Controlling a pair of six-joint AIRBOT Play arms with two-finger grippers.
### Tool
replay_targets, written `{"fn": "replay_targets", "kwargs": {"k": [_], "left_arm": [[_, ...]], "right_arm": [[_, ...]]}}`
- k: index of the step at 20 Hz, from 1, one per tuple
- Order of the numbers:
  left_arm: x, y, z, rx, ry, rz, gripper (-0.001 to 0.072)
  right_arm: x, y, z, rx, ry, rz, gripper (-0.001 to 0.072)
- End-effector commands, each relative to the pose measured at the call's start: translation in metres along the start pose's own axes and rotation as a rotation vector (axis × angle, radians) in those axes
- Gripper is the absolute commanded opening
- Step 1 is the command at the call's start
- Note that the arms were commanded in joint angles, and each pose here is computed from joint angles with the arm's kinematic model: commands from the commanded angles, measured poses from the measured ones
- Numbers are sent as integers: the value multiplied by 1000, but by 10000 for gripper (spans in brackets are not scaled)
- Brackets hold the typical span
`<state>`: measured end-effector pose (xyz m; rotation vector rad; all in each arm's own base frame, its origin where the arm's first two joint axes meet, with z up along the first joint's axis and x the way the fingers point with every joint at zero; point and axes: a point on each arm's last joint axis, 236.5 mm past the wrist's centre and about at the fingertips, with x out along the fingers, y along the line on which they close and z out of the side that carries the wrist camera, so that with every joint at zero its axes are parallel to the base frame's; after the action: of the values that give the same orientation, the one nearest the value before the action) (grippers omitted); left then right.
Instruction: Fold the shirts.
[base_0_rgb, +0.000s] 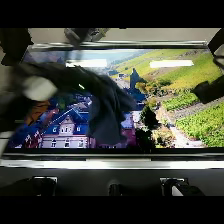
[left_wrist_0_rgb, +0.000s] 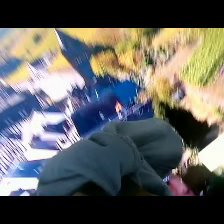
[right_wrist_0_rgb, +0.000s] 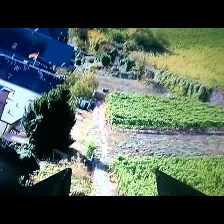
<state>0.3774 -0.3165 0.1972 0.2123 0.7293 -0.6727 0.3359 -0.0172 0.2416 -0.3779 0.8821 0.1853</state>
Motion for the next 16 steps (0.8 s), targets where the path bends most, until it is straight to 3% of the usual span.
{"fn": "replay_targets", "kwargs": {"k": [1, 2, 3, 4, 9, 11, 16], "left_arm": [[86, -49, -86, -87, 250, -153, 58], [101, -61, -98, -130, 293, -201, 237], [111, -67, -104, -162, 323, -229, 551], [112, -61, -105, -161, 345, -220, 688], [44, 61, -103, -130, 460, -12, 675], [20, 96, -142, -231, 586, 22, 672], [22, 114, -264, -400, 752, 27, 665]], "right_arm": [[28, 10, -24, 5, 132, 66, 602], [43, 10, -27, 8, 161, 81, 602], [59, 11, -30, 9, 196, 100, 604], [76, 13, -33, -3, 230, 129, 610], [146, 57, -38, -18, 311, 385, 623], [167, 85, -37, -6, 320, 531, 675], [201, 117, -48, 48, 381, 706, 673]]}}
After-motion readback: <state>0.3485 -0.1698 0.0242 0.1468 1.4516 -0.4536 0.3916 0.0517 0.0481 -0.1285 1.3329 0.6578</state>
